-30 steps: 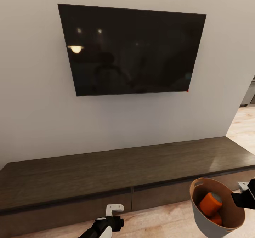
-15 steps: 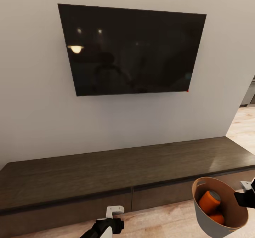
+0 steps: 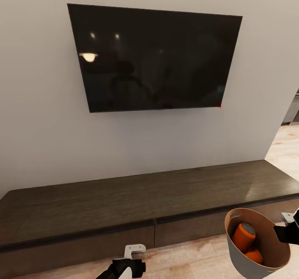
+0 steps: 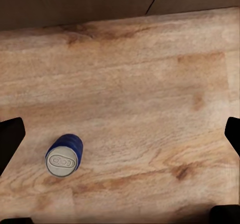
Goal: Put the three can of soda from the living room inside the tash can in the kitchen.
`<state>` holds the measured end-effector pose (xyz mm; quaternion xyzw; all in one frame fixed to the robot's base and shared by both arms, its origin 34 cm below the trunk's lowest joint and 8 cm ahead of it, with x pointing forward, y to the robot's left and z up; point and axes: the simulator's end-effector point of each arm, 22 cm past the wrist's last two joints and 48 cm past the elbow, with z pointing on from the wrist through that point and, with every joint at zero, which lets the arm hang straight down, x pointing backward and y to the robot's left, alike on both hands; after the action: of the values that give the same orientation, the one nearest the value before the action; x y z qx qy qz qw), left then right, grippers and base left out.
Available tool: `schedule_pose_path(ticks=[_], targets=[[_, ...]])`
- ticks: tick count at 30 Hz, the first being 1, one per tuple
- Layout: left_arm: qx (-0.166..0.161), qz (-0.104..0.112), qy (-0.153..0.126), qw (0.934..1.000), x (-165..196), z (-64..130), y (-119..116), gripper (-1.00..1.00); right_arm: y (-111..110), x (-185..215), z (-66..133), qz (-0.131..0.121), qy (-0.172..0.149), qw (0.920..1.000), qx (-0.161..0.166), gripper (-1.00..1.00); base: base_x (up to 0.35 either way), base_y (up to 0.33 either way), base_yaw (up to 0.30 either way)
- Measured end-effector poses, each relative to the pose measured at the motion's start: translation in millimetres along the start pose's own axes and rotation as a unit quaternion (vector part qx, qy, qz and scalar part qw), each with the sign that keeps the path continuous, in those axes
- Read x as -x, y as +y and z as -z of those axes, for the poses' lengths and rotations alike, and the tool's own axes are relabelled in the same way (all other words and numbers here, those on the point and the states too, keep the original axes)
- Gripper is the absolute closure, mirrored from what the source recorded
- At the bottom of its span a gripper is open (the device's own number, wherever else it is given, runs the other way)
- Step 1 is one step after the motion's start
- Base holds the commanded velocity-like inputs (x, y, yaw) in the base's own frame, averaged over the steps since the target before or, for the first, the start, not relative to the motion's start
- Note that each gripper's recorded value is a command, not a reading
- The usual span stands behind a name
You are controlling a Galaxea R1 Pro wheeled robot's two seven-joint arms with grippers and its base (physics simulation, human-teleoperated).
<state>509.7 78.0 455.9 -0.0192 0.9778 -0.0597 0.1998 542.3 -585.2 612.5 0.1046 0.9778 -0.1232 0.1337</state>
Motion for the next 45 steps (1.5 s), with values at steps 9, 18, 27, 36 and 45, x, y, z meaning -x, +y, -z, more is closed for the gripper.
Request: schedule_pose_path(ticks=[9, 18, 27, 36, 45], targets=[[0.000, 0.002, 0.008, 1.0000, -6, -3.4, 1, -1.00, 0, -2, -4.4, 0.002, 0.006, 1.0000, -0.001, 1.00, 0.000, 0.000, 0.000], [0.002, 0.005, 0.022, 0.9998, -16, -7.8, 2, -1.00, 2, -5, -9.8, 0.004, 0.013, 0.9999, -0.003, 1.00, 0.000, 0.000, 0.000], [-0.005, 0.013, 0.061, 0.9980, -38, -13.1, -2, -1.00, 3, -9, -18.1, 0.006, 0.019, 0.9998, -0.004, 1.00, 0.000, 0.000, 0.000], [-0.001, 0.009, 0.082, 0.9966, -58, -31.6, 7, -1.00, 2, -17, -37.1, 0.008, 0.022, 0.9997, -0.010, 1.00, 0.000, 0.000, 0.000], [0.000, 0.009, 0.101, 0.9948, -79, -50.0, 13, -1.00, 4, -28, -58.4, 0.009, 0.028, 0.9995, -0.012, 1.00, 0.000, 0.000, 0.000]])
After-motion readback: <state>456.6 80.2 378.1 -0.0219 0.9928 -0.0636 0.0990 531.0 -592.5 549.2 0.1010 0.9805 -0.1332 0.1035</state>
